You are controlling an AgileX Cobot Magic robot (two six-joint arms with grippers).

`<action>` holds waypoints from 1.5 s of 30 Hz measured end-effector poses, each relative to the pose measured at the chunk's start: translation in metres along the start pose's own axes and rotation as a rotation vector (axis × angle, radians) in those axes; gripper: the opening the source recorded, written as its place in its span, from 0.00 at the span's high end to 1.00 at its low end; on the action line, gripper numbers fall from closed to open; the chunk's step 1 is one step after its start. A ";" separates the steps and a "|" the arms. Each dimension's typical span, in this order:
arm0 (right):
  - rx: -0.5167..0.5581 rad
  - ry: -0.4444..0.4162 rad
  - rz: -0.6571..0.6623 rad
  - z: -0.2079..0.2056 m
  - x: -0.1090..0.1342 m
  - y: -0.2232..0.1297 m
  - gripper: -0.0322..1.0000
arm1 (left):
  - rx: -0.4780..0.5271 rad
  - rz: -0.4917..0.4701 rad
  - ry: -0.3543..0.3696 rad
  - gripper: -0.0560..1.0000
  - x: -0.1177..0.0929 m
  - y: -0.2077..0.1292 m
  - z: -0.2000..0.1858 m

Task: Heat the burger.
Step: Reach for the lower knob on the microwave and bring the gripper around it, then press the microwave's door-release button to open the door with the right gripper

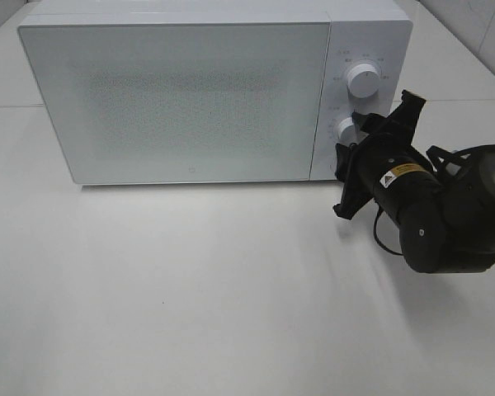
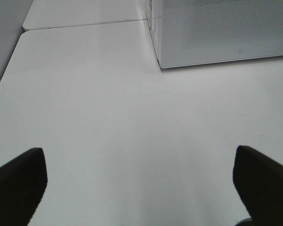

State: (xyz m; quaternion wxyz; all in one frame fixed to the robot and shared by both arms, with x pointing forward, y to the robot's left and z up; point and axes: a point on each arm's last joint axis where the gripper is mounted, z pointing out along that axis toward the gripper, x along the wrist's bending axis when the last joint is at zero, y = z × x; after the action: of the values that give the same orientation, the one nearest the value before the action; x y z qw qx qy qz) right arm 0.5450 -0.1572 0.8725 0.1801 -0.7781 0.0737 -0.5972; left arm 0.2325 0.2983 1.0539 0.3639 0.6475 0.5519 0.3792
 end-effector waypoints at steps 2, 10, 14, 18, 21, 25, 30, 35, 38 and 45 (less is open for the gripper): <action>0.000 -0.004 0.008 0.000 0.000 0.000 0.53 | 0.000 0.000 0.000 0.00 0.000 0.000 0.000; -0.004 -0.026 0.010 0.000 -0.002 0.000 0.42 | 0.000 0.000 0.000 0.00 0.000 0.000 0.000; -0.007 -0.032 0.012 0.000 -0.003 0.001 0.39 | 0.000 0.000 0.000 0.00 0.000 0.000 0.000; -0.013 -0.034 0.031 0.000 -0.003 0.001 0.38 | 0.000 0.000 0.000 0.00 0.000 0.000 0.000; -0.013 -0.035 0.051 0.000 -0.003 0.001 0.38 | 0.000 0.000 0.000 0.00 0.000 0.000 0.000; -0.013 -0.034 0.062 0.000 -0.002 0.001 0.38 | 0.000 0.000 0.000 0.00 0.000 0.000 0.000; -0.006 -0.032 0.066 -0.001 0.001 -0.001 0.38 | 0.000 0.000 0.000 0.00 0.000 0.000 0.000; 0.005 -0.034 0.065 -0.001 0.002 -0.003 0.38 | 0.000 0.000 0.000 0.00 0.000 0.000 0.000; 0.003 -0.039 0.062 -0.003 0.001 -0.002 0.38 | 0.000 0.000 0.000 0.00 0.000 0.000 0.000; -0.005 -0.065 0.054 -0.016 -0.002 0.001 0.38 | 0.000 0.000 0.000 0.00 0.000 0.000 0.000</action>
State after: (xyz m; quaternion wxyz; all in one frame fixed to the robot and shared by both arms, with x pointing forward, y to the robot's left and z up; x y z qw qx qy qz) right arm 0.5294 -0.1600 0.8735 0.1967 -0.7953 0.0904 -0.5662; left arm 0.2325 0.2983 1.0539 0.3639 0.6475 0.5519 0.3792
